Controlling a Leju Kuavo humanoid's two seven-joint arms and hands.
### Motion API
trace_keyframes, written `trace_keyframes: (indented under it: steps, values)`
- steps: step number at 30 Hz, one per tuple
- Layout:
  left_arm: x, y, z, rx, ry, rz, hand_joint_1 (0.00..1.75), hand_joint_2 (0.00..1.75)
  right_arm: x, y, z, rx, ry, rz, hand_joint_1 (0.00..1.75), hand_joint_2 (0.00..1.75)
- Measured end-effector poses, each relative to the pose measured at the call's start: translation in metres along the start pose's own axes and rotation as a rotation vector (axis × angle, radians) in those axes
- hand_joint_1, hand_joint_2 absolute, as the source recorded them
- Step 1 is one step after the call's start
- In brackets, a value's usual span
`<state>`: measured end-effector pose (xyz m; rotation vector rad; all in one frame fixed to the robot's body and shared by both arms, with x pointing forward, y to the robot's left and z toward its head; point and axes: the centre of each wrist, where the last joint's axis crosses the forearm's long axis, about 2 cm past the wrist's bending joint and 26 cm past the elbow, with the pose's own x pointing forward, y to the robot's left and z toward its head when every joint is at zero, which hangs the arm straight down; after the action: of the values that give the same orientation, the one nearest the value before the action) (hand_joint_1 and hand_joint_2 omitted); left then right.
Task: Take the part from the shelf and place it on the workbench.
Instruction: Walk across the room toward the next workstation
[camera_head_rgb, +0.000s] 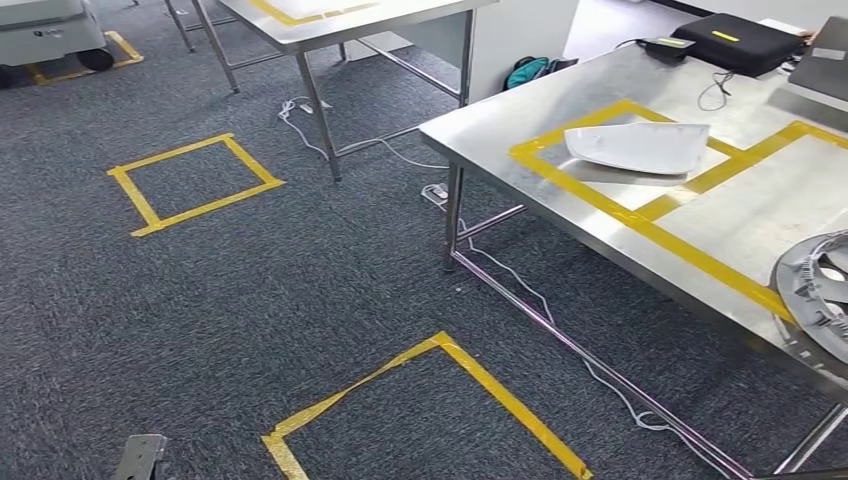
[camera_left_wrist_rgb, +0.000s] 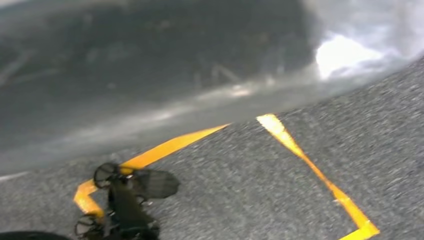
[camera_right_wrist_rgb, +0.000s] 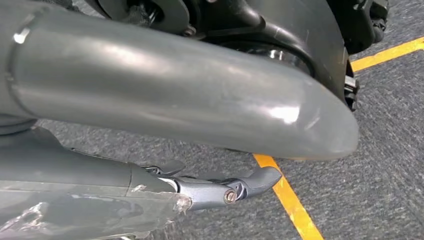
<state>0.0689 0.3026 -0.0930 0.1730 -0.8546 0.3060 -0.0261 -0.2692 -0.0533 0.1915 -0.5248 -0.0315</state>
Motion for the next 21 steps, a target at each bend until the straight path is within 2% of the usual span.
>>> trace_keyframes:
  steps: [10,21]
  values:
    - [-0.004,-0.010,0.002,0.014,-0.008,-0.048,0.00,0.00,-0.003,-0.001,0.003,-0.012,0.010,-0.071,0.00,0.00]
    - [-0.001,-0.036,0.000,-0.072,-0.059,-0.064,0.00,0.00,-0.006,-0.003,0.016,-0.051,0.012,-0.167,0.00,0.00]
